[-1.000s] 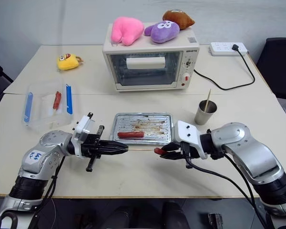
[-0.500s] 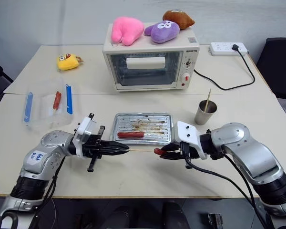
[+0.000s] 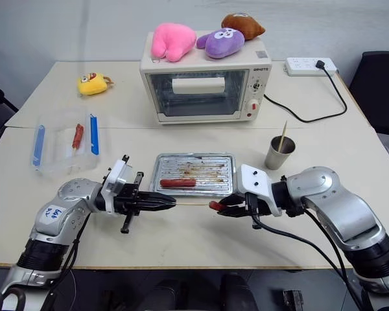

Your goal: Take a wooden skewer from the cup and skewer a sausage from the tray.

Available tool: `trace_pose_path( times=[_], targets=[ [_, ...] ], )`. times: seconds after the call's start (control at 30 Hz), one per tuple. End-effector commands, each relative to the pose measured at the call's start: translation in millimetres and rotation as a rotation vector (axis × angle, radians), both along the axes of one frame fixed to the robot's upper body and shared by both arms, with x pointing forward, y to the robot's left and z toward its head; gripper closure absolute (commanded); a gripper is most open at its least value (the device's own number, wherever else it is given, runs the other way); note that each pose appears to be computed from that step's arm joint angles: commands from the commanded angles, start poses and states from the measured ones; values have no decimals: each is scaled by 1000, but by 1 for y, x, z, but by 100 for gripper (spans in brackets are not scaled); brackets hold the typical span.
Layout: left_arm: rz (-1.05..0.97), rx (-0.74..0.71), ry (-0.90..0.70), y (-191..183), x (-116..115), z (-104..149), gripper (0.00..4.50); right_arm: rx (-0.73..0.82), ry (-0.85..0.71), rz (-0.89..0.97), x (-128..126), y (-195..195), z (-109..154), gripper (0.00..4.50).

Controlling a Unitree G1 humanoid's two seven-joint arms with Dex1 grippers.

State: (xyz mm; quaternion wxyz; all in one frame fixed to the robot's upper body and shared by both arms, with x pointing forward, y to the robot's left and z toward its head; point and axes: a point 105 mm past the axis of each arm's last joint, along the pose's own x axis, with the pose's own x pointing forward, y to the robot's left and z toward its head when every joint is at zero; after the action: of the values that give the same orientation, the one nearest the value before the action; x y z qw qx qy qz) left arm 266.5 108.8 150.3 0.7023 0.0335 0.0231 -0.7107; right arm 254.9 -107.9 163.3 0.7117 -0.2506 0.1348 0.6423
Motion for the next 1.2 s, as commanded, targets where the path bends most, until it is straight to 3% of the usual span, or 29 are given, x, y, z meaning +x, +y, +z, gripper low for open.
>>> trace_pose_path(
  times=[0.03,1.2],
  targets=[
    [-19,-4,-32,-4,-1,5,450,2,-48,48,-5,6,9,369],
    [-47,-49,-17,-37,-3,-3,450,-3,-60,94,-5,21,15,369]
  ],
)
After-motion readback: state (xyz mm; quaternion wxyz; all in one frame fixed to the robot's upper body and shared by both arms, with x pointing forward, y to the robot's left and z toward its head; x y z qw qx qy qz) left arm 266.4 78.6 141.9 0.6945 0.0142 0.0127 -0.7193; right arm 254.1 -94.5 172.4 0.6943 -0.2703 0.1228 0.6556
